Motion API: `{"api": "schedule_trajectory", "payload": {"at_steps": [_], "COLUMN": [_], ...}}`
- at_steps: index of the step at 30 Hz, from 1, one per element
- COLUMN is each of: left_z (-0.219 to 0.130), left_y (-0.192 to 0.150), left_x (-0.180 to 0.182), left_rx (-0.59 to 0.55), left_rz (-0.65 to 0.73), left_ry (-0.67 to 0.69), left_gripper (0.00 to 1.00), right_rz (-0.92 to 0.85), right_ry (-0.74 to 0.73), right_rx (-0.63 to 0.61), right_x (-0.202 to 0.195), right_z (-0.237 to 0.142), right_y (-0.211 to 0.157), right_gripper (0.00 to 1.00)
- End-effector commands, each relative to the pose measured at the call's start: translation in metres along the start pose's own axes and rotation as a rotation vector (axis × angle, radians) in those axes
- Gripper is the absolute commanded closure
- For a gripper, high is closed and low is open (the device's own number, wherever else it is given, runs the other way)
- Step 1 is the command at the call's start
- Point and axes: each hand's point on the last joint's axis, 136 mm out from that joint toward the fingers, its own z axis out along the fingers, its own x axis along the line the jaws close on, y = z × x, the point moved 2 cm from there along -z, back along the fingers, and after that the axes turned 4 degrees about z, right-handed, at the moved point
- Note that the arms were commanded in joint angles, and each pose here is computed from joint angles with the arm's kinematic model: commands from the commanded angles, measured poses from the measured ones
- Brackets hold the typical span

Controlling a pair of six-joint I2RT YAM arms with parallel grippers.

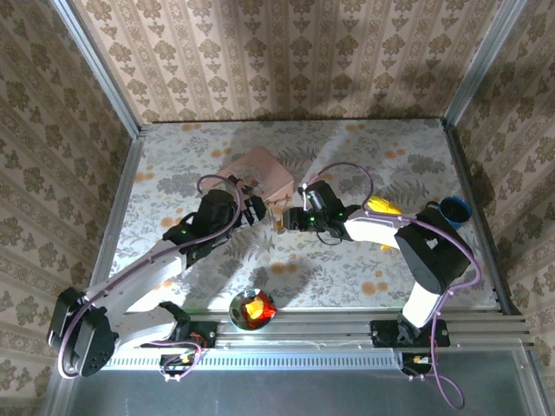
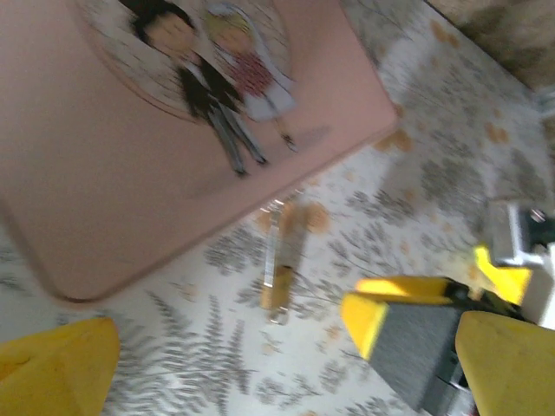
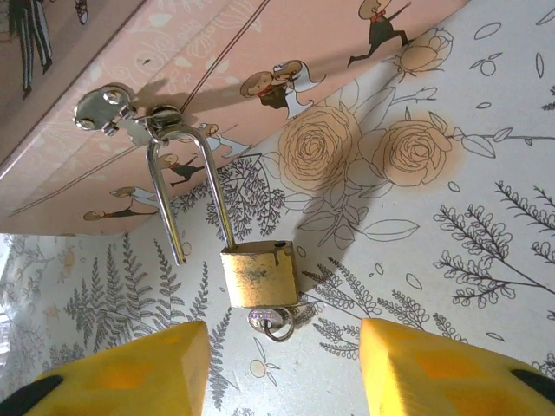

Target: Unlock the padlock with the key

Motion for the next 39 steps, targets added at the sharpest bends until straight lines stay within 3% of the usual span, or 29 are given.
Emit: {"api": "schedule_trajectory", "payload": {"at_steps": [1, 5, 11, 39], "left_z": [-0.010, -0.005, -0.001, 0.043], "left_y": [0.009, 0.015, 0.023, 0.026], "left_x": [0.056, 0.089, 0.109, 0.116], "left_rx": [-0.018, 0.002, -0.004, 0.036], "left_rz": [0.056, -0.014, -0.049, -0.055], "left_ry": [0.265, 0.325, 0.372, 0.330], "left_gripper": [0.00, 0.00, 0.00, 0.00], "right_rz": [-0.089, -0.156, -0.208, -0.329], "right_ry": [-0.093, -0.168, -0.236, -0.281], "right_rx": [0.041, 0.064, 0.079, 0.123], "right_x": [-0.002, -0.001, -0.002, 0.011], "right_z": [0.003, 0.004, 0.009, 0.049], "right_y": [-0.010, -0.018, -0.025, -0.016], "right_gripper": [0.43, 0.35, 0.32, 0.35]}}
